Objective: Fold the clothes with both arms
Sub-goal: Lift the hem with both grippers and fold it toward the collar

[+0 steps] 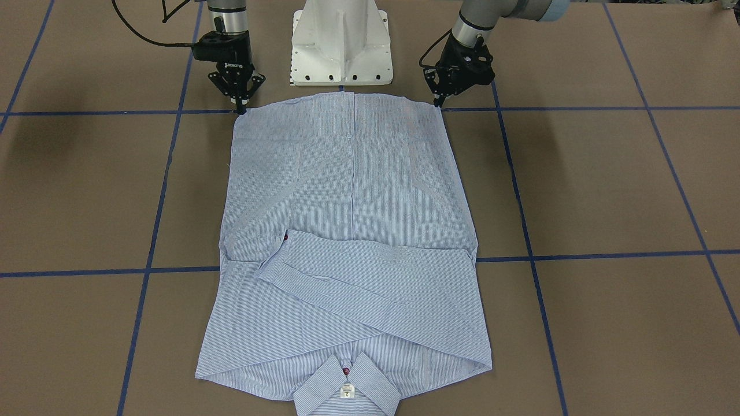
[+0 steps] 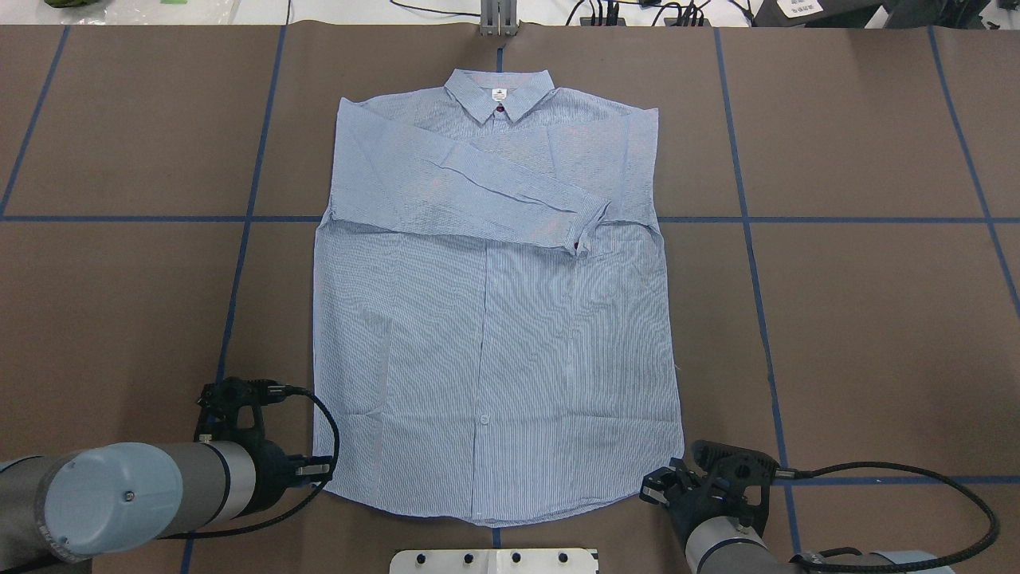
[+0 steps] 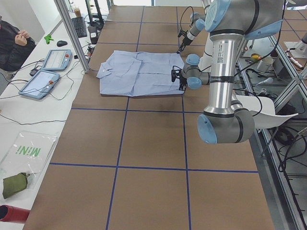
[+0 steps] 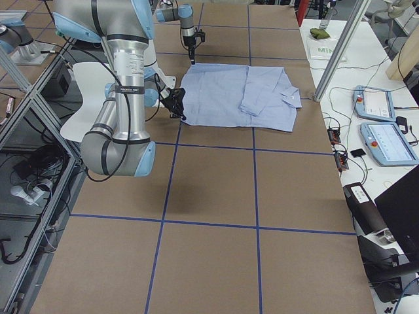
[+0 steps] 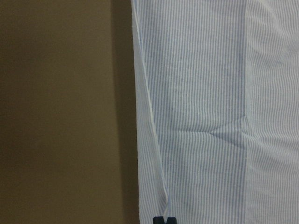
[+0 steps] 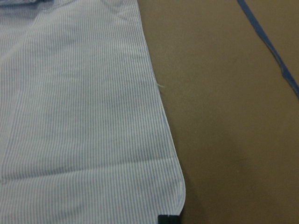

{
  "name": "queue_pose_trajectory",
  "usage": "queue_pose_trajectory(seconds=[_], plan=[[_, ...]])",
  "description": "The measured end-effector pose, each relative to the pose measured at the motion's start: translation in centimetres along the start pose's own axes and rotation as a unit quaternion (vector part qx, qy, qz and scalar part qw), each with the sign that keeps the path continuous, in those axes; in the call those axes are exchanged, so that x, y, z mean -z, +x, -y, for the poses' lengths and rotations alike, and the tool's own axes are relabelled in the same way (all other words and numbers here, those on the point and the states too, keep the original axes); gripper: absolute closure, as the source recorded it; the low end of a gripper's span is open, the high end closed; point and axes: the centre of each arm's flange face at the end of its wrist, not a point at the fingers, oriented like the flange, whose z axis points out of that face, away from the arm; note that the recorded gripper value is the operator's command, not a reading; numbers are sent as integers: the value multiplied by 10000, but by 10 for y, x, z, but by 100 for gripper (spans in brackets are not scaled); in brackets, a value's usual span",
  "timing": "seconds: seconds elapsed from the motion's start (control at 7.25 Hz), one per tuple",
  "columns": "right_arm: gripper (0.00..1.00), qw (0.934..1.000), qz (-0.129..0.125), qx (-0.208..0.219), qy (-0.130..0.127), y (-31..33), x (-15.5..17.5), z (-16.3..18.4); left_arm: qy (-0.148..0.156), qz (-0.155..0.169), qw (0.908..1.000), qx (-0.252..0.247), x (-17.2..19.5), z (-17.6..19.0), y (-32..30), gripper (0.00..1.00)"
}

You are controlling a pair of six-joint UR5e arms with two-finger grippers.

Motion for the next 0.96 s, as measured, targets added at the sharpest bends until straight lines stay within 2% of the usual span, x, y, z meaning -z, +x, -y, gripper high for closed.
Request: queue_pose_trajectory(seconds=[0.14, 0.28, 0.55, 0.69, 0.83, 0.96], plan=[[100, 10000, -79, 25, -22, -2, 22, 15, -26, -142, 9999, 3, 15, 0, 7, 100], [100, 9997, -160, 33, -161, -3, 57, 35, -112, -323, 9994, 6, 43, 0, 17, 100], [100, 9978, -248, -51, -613, 2, 142, 85, -462, -605, 9971, -7, 144, -4, 41, 100], [100, 9963, -261, -201, -799, -1, 170, 109, -644, -678, 9956, -8, 192, -5, 48, 100], [100, 9944, -303, -374, -942, -9, 187, 129, -732, -678, 9950, 33, 219, 1, 53, 100], [100, 9932, -333, -429, -1031, -20, 196, 145, -717, -609, 9955, 54, 225, 11, 61, 100]])
